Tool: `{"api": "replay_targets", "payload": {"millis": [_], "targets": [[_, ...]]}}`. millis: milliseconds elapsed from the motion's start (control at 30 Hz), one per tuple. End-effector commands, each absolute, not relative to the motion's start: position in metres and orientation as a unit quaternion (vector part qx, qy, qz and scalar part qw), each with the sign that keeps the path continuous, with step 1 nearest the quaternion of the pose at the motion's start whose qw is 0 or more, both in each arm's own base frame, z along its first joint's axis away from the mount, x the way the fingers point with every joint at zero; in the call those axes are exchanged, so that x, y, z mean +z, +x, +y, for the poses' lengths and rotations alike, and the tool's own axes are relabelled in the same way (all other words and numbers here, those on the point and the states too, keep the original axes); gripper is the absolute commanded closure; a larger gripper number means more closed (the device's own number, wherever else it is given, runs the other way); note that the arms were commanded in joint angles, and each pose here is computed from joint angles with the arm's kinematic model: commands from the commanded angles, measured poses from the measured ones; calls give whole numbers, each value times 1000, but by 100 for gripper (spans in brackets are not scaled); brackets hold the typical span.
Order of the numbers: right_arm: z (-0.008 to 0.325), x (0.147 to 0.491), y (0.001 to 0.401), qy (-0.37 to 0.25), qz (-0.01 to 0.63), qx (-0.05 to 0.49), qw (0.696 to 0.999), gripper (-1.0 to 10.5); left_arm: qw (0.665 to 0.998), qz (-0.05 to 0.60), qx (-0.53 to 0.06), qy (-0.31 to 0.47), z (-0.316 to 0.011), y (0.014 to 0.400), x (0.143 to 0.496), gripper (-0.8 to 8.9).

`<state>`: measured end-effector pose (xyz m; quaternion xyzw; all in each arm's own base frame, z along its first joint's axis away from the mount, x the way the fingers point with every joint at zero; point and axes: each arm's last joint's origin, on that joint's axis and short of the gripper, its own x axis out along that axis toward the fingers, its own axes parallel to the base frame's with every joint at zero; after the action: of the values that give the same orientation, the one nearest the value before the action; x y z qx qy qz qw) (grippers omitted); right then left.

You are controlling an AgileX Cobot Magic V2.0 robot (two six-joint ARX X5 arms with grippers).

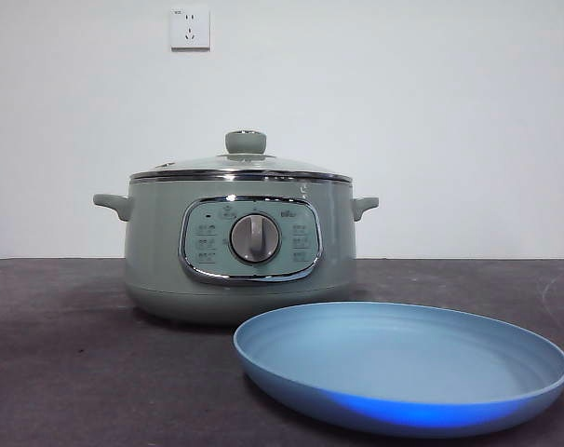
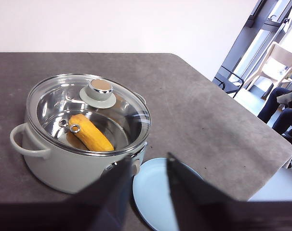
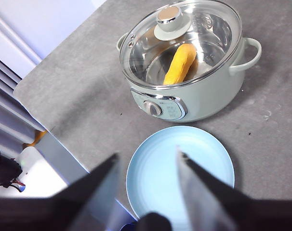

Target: Take the corn out from the steamer,put the corn on the plate,close the lid

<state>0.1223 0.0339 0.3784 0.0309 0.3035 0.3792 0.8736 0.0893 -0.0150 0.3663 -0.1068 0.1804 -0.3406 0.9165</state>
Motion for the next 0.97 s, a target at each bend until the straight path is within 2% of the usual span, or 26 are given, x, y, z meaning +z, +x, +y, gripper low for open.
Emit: {"api": "replay_targets", "payload": {"millis": [33,233,433,667,967], "targets": [[34,379,122,25,299,381,875,347,915,174,-349,-100,-16,89,367,212],[34,379,122,25,299,381,875,347,915,162,-357,-92,-17,95,370,212],[34,379,122,25,299,381,875,347,909,165,-371,-90,-20,118,370,212],[35,378,125,26,302,381,874,347,912,149,-376,-71,-32,167,370,212],[35,376,131,29,313,380,870,347,919,132,-370,-37,-73,238,364,213]]}}
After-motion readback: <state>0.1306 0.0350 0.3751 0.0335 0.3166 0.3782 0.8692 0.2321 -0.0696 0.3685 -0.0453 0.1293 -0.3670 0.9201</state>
